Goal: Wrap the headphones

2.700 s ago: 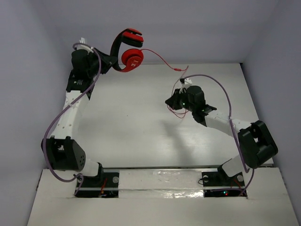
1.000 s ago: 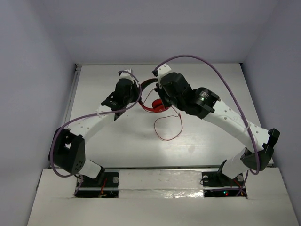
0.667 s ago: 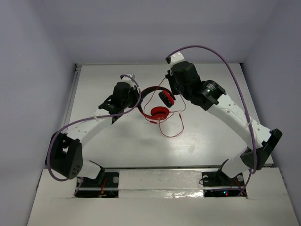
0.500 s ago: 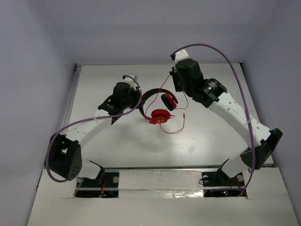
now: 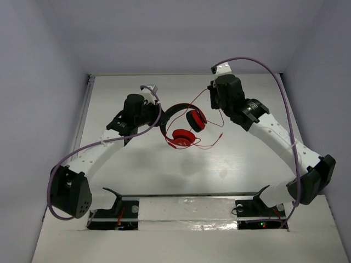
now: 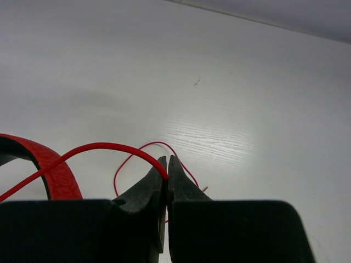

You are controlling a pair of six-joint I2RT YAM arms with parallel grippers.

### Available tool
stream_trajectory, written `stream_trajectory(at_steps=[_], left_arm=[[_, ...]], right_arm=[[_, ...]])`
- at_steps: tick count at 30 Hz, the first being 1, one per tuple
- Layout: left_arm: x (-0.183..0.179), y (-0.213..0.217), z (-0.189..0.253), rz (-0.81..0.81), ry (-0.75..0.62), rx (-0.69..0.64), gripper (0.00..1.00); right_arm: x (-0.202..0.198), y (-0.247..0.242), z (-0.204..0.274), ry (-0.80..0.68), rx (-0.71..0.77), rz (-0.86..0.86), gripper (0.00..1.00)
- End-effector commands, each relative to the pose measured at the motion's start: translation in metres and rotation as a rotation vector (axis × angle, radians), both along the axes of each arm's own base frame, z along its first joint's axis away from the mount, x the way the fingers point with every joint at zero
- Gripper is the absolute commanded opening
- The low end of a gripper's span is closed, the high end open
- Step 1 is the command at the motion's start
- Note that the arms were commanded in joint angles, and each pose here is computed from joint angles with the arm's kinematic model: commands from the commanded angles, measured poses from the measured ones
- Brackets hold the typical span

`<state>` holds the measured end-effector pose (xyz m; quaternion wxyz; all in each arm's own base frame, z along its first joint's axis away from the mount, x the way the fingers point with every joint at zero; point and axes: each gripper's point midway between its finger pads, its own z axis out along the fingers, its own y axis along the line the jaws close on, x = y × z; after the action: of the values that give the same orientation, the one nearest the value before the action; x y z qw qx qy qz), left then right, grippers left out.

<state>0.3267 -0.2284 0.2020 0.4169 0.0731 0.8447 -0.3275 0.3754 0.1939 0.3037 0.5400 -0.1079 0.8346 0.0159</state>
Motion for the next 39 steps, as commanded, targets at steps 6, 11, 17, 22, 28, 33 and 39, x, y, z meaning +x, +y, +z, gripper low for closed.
stream_trajectory(at_steps=[6, 11, 17, 22, 28, 33, 39], left_arm=[[0.001, -0.004, 0.085, -0.076, -0.151, -0.145, 0.00], [-0.006, -0.002, 0.106, -0.128, -0.179, -0.192, 0.00], [-0.011, 0.003, 0.120, -0.176, -0.170, -0.231, 0.00], [0.002, 0.023, 0.132, -0.072, -0.195, -0.233, 0.00], [0.017, 0.034, 0.157, 0.025, -0.207, -0.304, 0.00], [0.030, 0.056, 0.175, 0.179, -0.243, -0.272, 0.00], [0.042, 0.069, 0.194, 0.284, -0.271, -0.286, 0.00]], right_arm=[[-0.007, 0.001, 0.022, -0.101, 0.189, -0.008, 0.00], [-0.004, 0.000, 0.009, -0.076, 0.175, -0.024, 0.00], [0.002, 0.003, -0.008, -0.051, 0.220, -0.017, 0.00], [-0.004, 0.010, -0.006, -0.069, 0.298, 0.011, 0.00], [-0.021, 0.050, -0.019, -0.033, 0.432, 0.223, 0.00], [-0.040, 0.084, -0.025, -0.035, 0.518, 0.445, 0.00], [-0.057, 0.116, -0.034, -0.016, 0.664, 0.619, 0.03]])
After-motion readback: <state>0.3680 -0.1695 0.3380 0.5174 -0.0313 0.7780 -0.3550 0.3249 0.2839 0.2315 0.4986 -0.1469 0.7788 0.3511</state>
